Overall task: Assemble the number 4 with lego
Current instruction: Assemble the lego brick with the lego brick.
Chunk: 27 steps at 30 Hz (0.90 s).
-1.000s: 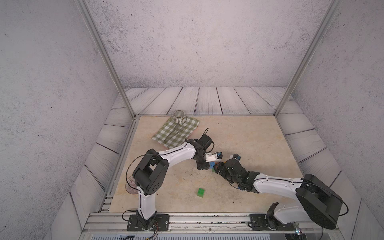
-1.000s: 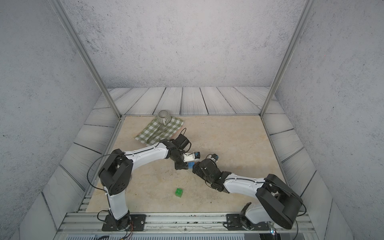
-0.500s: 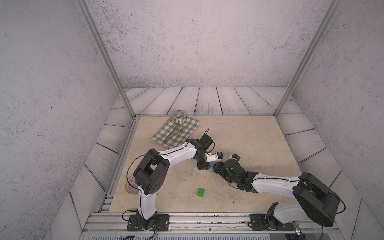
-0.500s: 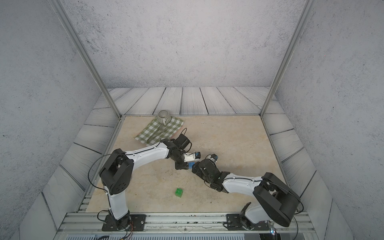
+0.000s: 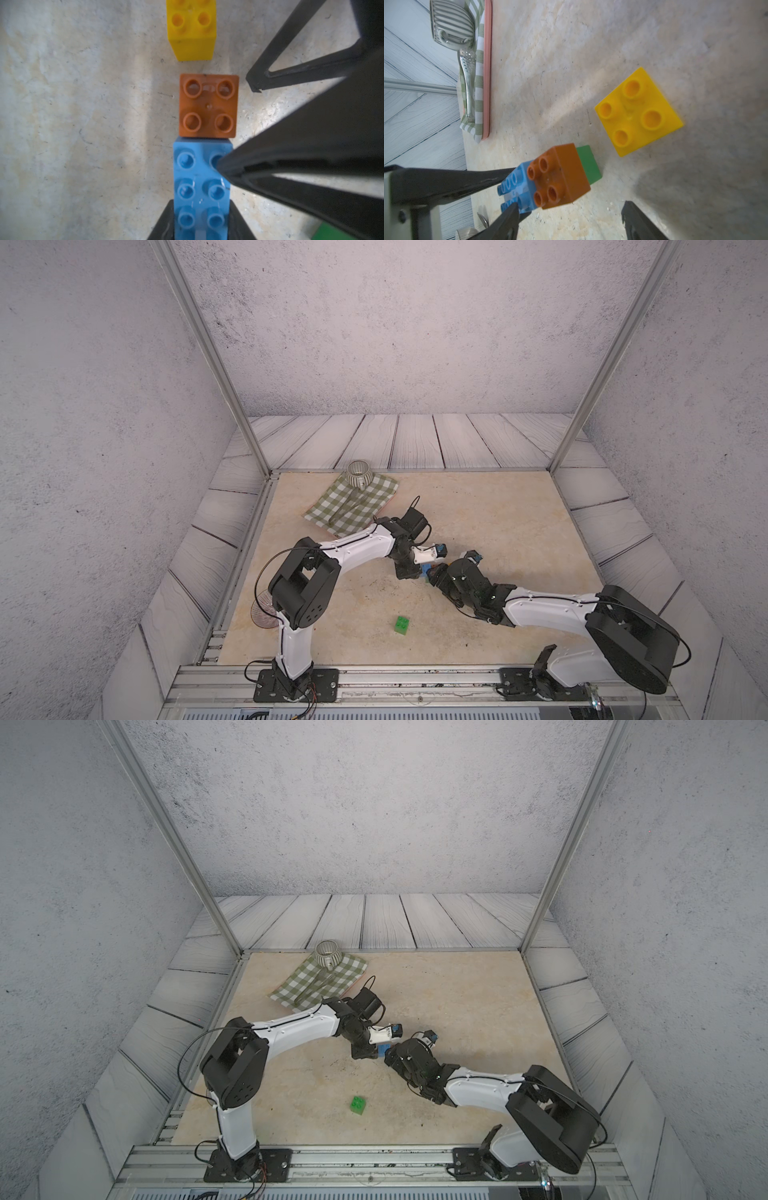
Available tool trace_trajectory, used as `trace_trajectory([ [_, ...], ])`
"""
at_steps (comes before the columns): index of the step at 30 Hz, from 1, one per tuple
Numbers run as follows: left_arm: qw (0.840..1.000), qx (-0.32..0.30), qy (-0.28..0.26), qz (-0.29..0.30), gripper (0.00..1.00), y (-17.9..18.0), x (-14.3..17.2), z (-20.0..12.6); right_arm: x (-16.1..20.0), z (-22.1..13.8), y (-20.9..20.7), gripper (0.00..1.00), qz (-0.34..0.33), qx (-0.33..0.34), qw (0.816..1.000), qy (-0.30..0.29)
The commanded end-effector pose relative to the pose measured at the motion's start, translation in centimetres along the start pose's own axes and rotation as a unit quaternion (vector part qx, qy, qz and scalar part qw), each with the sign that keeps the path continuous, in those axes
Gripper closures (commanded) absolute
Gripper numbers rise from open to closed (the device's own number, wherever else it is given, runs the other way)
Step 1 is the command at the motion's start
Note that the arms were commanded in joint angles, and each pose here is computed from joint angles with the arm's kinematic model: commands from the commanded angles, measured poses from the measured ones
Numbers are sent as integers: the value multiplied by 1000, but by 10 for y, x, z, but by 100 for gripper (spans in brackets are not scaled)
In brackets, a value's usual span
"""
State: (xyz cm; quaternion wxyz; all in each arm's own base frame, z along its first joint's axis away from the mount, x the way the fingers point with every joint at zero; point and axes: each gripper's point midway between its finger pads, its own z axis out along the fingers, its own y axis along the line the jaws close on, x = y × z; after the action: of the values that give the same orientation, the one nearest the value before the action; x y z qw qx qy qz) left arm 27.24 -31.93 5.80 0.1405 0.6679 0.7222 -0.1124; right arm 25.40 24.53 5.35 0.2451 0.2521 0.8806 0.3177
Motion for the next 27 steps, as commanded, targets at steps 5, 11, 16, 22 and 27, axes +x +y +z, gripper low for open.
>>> trace_trajectory([
  [5,1000,7,22,-9,100,-3,5,3,9,-1,-61,23,11,119,993,9],
  [11,1000,0,26,-15,100,-1,5,3,12,-2,-71,25,23,134,991,13],
  [16,1000,-8,24,-15,100,0,2,0,14,-2,-74,26,27,139,990,14],
  [22,1000,-9,16,-6,100,-2,0,-4,16,0,-75,26,25,150,988,17],
  [27,1000,-11,14,-2,100,-2,-1,-5,16,0,-75,27,26,156,987,18],
])
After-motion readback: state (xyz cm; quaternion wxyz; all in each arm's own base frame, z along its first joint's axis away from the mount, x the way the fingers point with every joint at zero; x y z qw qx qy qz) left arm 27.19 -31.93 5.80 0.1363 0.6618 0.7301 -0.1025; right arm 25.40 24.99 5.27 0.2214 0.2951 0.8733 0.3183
